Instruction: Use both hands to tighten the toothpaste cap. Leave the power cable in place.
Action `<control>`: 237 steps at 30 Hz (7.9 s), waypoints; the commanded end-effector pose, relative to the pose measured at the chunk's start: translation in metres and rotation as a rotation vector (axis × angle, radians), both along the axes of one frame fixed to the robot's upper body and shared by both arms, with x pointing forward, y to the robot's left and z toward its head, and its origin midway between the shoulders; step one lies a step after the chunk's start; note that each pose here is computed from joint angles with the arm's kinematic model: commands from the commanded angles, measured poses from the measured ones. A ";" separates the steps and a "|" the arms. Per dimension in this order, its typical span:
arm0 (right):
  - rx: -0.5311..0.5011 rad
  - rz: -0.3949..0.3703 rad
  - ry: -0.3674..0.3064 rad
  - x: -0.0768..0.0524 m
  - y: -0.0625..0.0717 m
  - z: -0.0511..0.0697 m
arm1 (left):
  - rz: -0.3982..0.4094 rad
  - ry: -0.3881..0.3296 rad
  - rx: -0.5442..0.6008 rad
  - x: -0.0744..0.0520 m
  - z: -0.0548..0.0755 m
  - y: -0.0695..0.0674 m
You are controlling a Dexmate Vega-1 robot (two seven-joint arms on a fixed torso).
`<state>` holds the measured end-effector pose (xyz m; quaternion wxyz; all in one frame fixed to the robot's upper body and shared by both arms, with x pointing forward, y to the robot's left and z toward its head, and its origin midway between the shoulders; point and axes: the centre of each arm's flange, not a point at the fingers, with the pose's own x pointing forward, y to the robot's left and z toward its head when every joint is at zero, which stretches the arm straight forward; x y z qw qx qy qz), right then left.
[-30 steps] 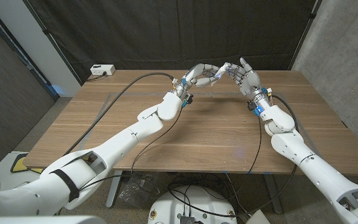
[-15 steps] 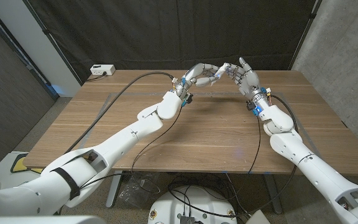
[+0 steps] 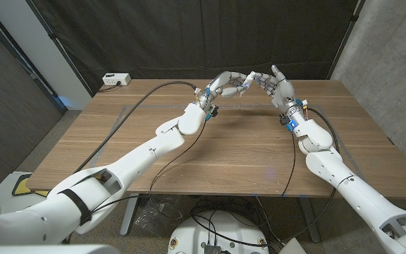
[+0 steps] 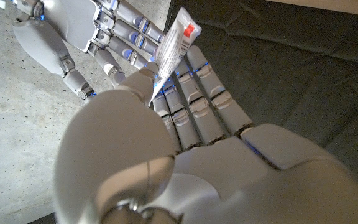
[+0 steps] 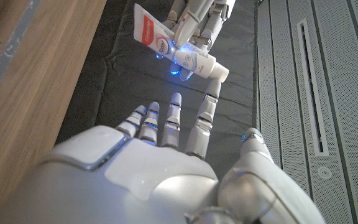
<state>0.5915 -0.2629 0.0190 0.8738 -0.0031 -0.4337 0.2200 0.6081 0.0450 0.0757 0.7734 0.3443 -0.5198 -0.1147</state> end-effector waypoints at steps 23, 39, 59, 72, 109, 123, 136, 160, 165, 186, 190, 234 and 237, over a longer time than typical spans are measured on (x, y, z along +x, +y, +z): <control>0.012 0.005 0.022 0.001 -0.002 -0.004 | 0.005 0.003 -0.010 -0.002 -0.002 0.001; 0.007 0.012 0.011 0.002 0.006 0.000 | -0.034 0.017 0.012 0.002 -0.003 -0.006; -0.003 0.011 0.002 0.003 0.007 0.004 | -0.032 0.018 0.018 0.011 0.001 -0.005; 0.004 -0.002 0.007 0.003 0.000 0.003 | -0.029 0.014 -0.001 0.016 0.005 -0.007; 0.029 -0.013 0.030 0.004 -0.014 -0.002 | -0.038 0.005 -0.008 0.008 0.007 -0.011; -0.005 0.016 0.006 0.006 -0.006 0.004 | -0.049 0.022 0.000 0.010 0.005 -0.018; -0.006 0.021 0.004 0.006 -0.005 0.006 | -0.051 0.035 0.014 0.015 0.001 -0.022; -0.001 -0.004 0.005 0.004 -0.008 0.004 | -0.031 0.006 0.003 0.018 0.005 -0.018; 0.001 -0.008 0.002 0.003 -0.009 0.003 | -0.024 0.001 -0.009 0.018 0.007 -0.016; 0.023 -0.029 0.012 0.004 -0.012 -0.001 | 0.016 -0.001 -0.034 0.016 0.007 0.001; 0.032 -0.025 0.018 0.005 -0.012 -0.003 | 0.017 -0.008 -0.034 0.013 0.008 0.003; 0.038 -0.101 0.029 -0.002 0.001 -0.010 | 0.166 -0.043 -0.014 -0.039 -0.002 0.100; 0.035 -0.104 0.027 -0.003 0.003 -0.012 | 0.165 -0.049 -0.007 -0.042 -0.002 0.103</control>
